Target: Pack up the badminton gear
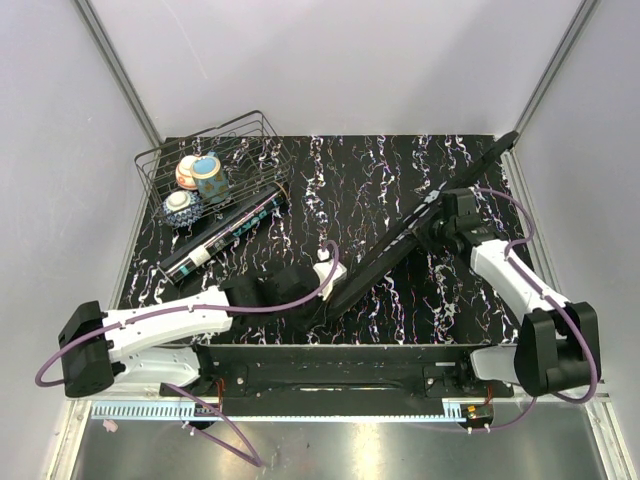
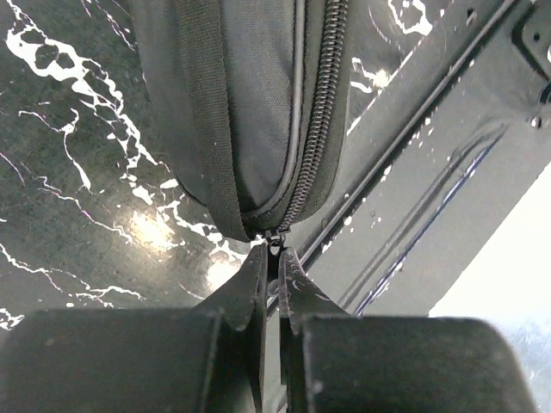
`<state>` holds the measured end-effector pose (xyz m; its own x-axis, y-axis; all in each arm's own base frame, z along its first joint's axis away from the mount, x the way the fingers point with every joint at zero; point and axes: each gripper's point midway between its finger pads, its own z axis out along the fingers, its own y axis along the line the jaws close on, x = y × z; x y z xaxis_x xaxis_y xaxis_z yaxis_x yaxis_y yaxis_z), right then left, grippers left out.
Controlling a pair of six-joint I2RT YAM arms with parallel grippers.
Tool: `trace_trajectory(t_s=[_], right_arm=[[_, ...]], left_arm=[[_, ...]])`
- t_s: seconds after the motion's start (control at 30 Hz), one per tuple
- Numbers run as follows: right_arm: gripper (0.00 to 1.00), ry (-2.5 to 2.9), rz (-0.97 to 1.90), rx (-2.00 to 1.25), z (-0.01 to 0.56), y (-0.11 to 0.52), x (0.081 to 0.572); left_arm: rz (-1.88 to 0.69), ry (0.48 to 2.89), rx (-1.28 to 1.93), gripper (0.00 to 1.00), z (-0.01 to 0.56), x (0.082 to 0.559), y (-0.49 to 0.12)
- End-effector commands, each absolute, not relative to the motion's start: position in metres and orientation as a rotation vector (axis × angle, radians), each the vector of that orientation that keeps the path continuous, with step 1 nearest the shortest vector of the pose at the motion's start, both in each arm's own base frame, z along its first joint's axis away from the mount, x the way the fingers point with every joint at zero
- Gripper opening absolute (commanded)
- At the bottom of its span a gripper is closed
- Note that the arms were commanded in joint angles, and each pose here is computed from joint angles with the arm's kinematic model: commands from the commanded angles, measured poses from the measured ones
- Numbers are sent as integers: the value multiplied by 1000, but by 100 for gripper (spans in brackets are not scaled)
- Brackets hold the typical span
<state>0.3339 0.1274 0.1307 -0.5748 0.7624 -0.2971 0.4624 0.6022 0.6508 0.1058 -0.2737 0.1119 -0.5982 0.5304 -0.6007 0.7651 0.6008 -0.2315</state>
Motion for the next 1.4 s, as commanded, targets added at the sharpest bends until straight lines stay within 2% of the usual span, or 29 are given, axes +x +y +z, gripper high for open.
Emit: trace_trajectory(t_s=[0.0,0.03,0.07,0.13,0.17,0.27,0.4,0.43,0.53,0.57,0.6,0.7,0.8,1.0,1.1,1.13,1.27,1.3,1.37], right_arm=[[0,2046,888,783,207,122,389],[0,2063,884,752,205,124,389],[0,2076,884,733,202,125,390],[0,2089,867,683,200,126,392],[0,2097,850,664,196,125,394],[7,2117,817,604,191,121,403],[19,2138,832,535,189,119,413],[29,2143,812,539,186,113,415],[46,2193,744,556,171,101,410],[62,2228,695,577,165,93,402],[70,2230,590,601,162,79,400],[82,2258,267,631,161,35,377],[84,2235,145,576,188,17,354],[85,2024,469,309,286,60,300],[92,1834,484,265,339,57,266],[99,1741,486,250,363,54,246],[100,1543,458,233,409,44,199],[100,1497,452,229,424,41,189],[100,1436,442,177,443,42,169]], left_arm=[[-533,2526,971,0,87,96,-252],[-540,2521,964,5,88,96,-254],[-549,2518,952,14,92,98,-257],[-555,2475,924,38,104,104,-260],[-574,2445,910,54,114,108,-264],[-631,2343,853,63,149,117,-268],[-711,2220,777,68,192,123,-264],[-712,2203,760,69,197,125,-262],[-730,2134,704,70,220,131,-255],[-737,2112,687,70,228,132,-253],[-746,2086,668,70,236,133,-250],[-745,2004,601,71,261,139,-238],[-754,1882,515,73,292,146,-222],[-803,1593,328,76,366,152,-183],[-813,1484,218,78,394,154,-158],[-817,1459,198,78,400,153,-153],[-844,1336,138,80,431,142,-120],[-847,1320,134,81,436,140,-115],[-865,1263,119,91,454,131,-97]])
